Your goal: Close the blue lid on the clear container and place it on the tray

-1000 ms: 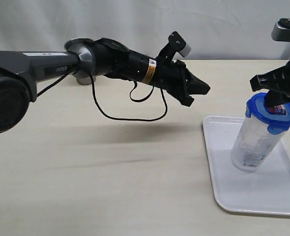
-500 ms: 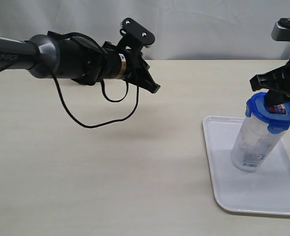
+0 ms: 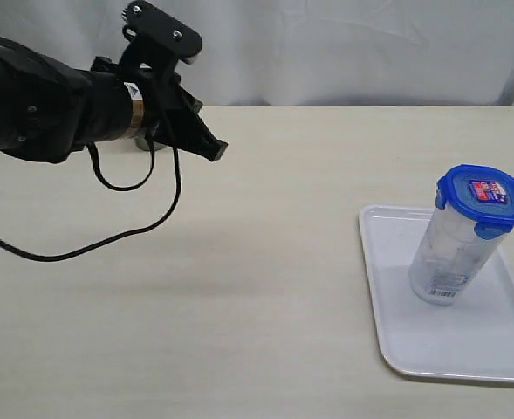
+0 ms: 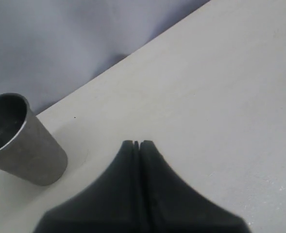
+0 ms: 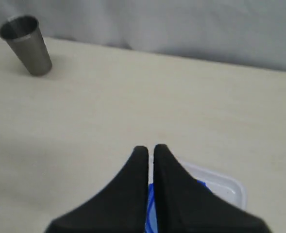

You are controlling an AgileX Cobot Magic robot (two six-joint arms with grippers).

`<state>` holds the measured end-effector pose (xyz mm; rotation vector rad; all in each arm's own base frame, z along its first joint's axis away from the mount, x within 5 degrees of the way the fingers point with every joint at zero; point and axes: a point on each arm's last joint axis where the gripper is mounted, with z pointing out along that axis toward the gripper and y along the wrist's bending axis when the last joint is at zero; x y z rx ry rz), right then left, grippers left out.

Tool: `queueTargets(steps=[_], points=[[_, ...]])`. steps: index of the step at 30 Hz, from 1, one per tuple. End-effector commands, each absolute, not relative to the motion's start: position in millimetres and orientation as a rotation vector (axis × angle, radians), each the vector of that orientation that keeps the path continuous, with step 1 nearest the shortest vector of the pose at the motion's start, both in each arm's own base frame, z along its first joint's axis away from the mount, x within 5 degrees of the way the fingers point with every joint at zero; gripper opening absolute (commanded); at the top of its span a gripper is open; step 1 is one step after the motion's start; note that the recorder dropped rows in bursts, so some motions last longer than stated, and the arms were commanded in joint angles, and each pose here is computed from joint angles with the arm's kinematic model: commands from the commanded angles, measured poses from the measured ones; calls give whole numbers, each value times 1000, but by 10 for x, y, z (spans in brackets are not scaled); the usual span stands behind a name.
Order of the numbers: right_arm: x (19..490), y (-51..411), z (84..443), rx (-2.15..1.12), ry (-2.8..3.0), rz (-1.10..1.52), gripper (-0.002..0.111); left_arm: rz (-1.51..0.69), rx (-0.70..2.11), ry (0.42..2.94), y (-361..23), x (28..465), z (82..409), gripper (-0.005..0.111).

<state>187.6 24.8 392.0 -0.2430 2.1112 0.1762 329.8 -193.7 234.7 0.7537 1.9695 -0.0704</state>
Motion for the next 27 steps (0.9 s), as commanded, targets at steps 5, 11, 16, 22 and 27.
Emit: queueTargets(steps=[5,11,16,22,27], points=[[951,200,4232,-200,1728,157,4,-211,610,1920,-1678,2841,2797,0],[343,180,4247,-192,1534,154,4,-332,649,1864,-1542,2440,2982,0],[1,170,4200,-173,1438,174,4,-430,700,1803,-1506,2216,3127,0],[-307,171,4142,-191,1379,173,4,-442,693,1759,-1465,2135,3246,0],[-533,163,4109,-194,1301,166,4,-438,688,1753,-1456,2128,3262,0]])
